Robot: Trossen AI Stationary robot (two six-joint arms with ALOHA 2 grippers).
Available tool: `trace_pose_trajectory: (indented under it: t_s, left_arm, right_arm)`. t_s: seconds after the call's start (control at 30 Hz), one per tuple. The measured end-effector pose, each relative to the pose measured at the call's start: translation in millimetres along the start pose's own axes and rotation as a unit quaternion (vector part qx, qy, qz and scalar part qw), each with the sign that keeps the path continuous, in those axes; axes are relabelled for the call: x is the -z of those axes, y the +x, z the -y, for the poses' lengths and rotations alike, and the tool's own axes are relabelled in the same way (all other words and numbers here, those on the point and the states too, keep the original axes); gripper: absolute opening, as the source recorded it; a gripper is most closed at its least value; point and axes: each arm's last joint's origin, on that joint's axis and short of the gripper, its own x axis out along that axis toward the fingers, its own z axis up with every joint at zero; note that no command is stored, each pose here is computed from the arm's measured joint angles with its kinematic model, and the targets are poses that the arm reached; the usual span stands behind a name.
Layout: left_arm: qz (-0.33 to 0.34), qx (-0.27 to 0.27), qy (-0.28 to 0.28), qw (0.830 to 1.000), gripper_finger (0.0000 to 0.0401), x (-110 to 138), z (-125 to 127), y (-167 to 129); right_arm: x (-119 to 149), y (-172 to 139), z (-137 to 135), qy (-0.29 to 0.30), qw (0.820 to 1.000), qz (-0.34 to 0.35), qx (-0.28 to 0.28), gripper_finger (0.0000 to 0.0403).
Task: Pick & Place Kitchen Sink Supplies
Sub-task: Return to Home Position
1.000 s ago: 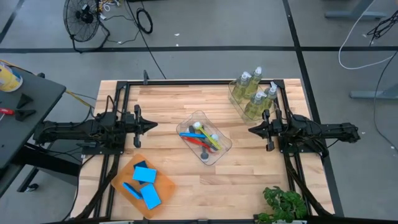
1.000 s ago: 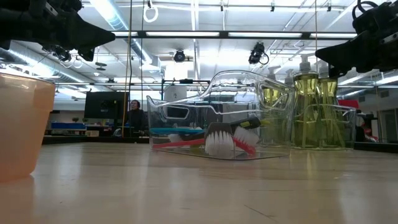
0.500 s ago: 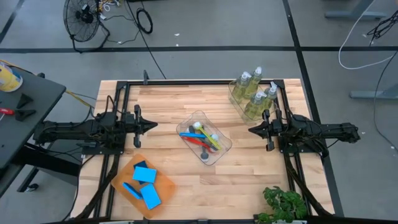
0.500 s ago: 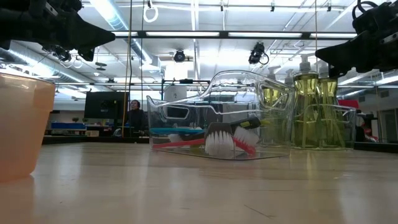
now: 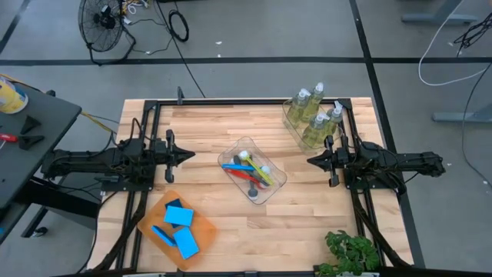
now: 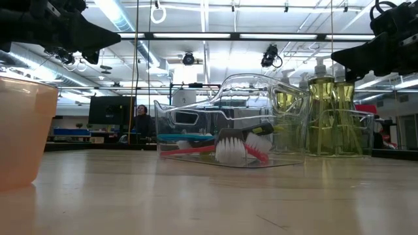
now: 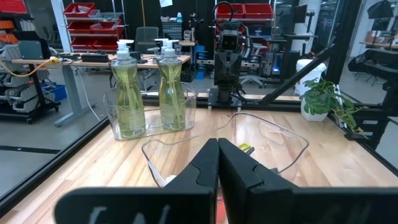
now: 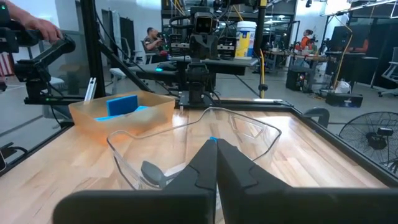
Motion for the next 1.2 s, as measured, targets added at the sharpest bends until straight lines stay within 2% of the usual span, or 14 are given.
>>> trace_pose_trajectory:
  t_s: [0.43, 0.97, 1.2]
  left_arm:
    - [0.012, 0.003, -0.015, 1.0, 0.0014, 0, 0, -1]
    - [0.025, -0.023, -0.003, 0.999, 0.0014, 42, -4, -8]
    - [0.01, -0.032, -0.014, 0.999, 0.0014, 48, -5, -14]
  right_arm:
    - [0, 0, 0, 0.0, 1.0, 0.0, 0.0, 0.0008]
    - [0, 0, 0, 0.0, 1.0, 0.0, 0.0, 0.0008]
    - [0, 0, 0, 0.0, 1.0, 0.0, 0.0, 0.0008]
